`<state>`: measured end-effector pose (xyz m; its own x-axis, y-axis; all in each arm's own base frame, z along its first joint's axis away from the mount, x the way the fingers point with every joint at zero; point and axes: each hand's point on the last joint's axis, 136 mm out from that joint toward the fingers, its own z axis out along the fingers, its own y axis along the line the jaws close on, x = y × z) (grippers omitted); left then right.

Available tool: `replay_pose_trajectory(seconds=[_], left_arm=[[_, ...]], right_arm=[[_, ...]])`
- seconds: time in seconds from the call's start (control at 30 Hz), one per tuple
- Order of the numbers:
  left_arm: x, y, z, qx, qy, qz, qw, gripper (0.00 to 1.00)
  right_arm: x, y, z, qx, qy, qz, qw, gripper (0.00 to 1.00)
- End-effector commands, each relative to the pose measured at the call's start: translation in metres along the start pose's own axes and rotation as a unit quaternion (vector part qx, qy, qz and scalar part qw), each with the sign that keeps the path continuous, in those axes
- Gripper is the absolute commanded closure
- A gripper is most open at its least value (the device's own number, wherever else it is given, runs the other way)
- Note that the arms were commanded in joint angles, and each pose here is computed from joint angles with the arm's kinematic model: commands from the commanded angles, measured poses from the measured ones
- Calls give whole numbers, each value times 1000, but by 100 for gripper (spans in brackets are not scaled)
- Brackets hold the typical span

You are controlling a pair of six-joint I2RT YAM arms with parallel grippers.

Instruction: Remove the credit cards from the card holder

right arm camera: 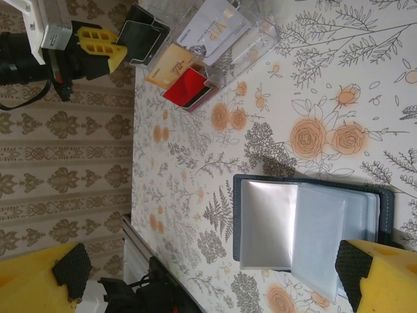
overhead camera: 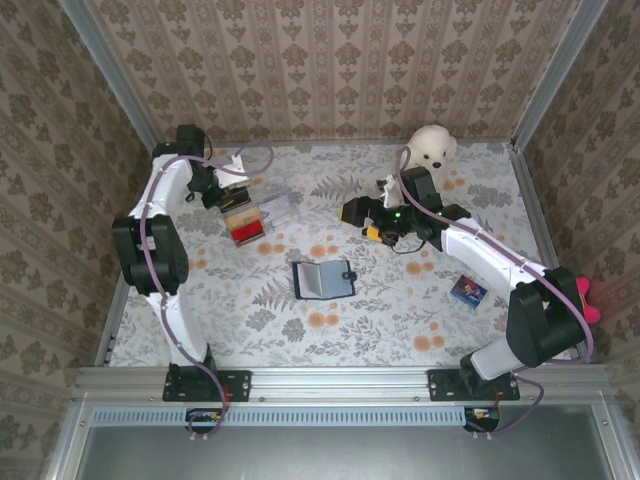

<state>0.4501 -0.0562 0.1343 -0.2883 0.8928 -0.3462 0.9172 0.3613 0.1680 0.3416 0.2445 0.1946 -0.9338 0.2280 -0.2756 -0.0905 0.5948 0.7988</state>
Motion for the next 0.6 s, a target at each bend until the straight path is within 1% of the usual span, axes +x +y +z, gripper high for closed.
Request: replay_pose_trajectory(seconds=[0.0, 0.07, 0.17, 0.33, 0.47, 0.57], left_arm=[[3, -1, -1, 9, 11, 2, 1000, 86], [1, 1, -5, 4, 8, 1, 1000, 80], [-4, 5, -11, -5, 2, -2, 1000, 74], [-14, 11, -28, -30, -17, 2, 999, 72], [-34, 14, -50, -54, -59, -4, 997, 68], [-51, 16, -71, -80, -106, -30, 991, 63]], right_arm=[[-7, 23, -8, -30, -9, -16, 999, 0], [-7, 23, -8, -30, -9, -16, 999, 0], [-8, 24, -7, -31, -9, -16, 999, 0], [-8, 17, -4, -20, -8, -13, 1000, 0], [-5, 7, -1, 5, -5, -14, 1000, 0], [-2, -4, -1, 44, -8, -21, 999, 0]])
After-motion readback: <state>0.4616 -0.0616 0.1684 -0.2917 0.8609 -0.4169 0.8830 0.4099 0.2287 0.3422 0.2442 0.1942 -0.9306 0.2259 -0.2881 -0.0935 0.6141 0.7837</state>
